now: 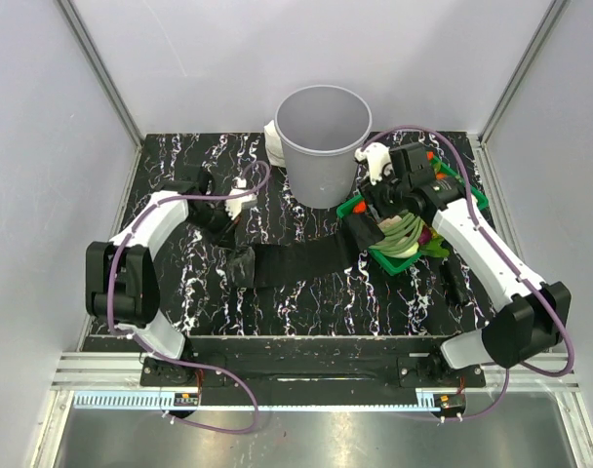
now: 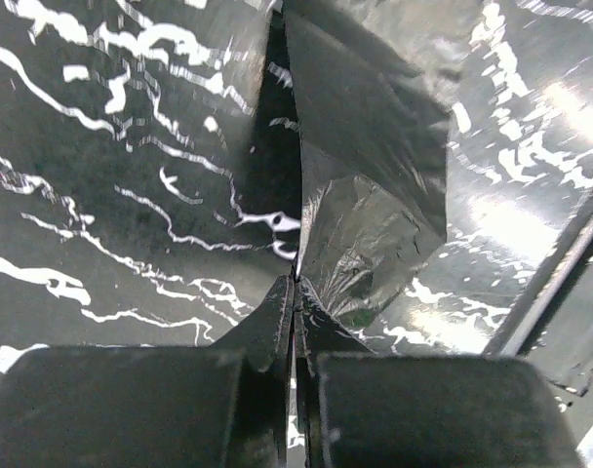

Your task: Put the trash bags into the trash bin

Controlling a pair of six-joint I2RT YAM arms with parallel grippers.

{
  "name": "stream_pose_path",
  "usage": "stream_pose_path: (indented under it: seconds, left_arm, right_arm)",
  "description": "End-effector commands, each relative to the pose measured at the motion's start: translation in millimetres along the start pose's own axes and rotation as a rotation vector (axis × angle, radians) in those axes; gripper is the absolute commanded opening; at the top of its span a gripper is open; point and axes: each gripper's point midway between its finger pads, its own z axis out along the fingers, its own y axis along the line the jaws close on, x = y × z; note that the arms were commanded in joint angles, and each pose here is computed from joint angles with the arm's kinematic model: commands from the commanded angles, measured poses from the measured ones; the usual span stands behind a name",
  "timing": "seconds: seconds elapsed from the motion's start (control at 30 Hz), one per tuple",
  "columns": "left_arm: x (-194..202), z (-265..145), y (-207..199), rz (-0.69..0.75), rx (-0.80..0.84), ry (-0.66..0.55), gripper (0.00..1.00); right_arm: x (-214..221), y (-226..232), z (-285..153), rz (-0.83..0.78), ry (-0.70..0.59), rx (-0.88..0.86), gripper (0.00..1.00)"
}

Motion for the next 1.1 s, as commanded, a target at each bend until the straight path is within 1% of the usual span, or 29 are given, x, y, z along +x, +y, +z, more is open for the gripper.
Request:
stream_pose_path:
  seconds: [0.0, 0.1, 0.2, 0.23, 0.33, 0.43, 0.57, 0.7, 0.93, 1.0, 1.03, 1.07]
  left_arm:
    - [-53, -31, -35, 0.031, 0.109, -0.218, 0.00]
    - [-73, -42, -52, 0.048, 0.183, -0.313, 0.00]
    - [-86, -51, -65, 0.087, 0.232, -0.385, 0.00]
    - [-89, -54, -68, 0.097, 0.240, -0.404, 0.00]
    - [-93, -57, -71, 0.100, 0.244, -0.432, 0.00]
    - [-96, -57, -71, 0.106, 0.232, -0.444, 0.00]
    - [-101, -59, -74, 0.092, 0.232, -0.476, 0.00]
    - [-107, -61, -75, 0.077, 0.206, -0.510, 0.00]
    - [-113, -59, -87, 0.089, 0.211, -0.529, 0.00]
    - [-115, -57, -92, 0.093, 0.222, -0.531, 0.00]
    - [-115, -56, -93, 0.095, 0.226, -0.532, 0.00]
    - [-116, -56, -94, 0.097, 0.232, -0.536, 0.00]
  right_arm:
    - [-26, 50, -2, -0.067, -0.053, -0.229, 0.54]
    - [-42, 84, 3, -0.058, -0.132, -0.380, 0.55]
    - [-55, 112, 8, -0.037, -0.195, -0.525, 0.60]
    - [-57, 123, 10, -0.044, -0.197, -0.575, 0.64]
    - [-59, 154, 16, -0.091, -0.180, -0.675, 0.85]
    - [-62, 180, 25, -0.137, -0.190, -0.726, 0.88]
    - [-69, 200, 41, -0.149, -0.199, -0.738, 0.89]
    - [-78, 219, 49, -0.114, -0.197, -0.781, 0.88]
    - [-86, 232, 69, -0.070, -0.175, -0.787, 0.83]
    - [-87, 234, 74, -0.059, -0.170, -0.788, 0.81]
    - [-87, 234, 76, -0.052, -0.169, -0.782, 0.76]
    - [-88, 234, 79, -0.049, -0.166, -0.779, 0.69]
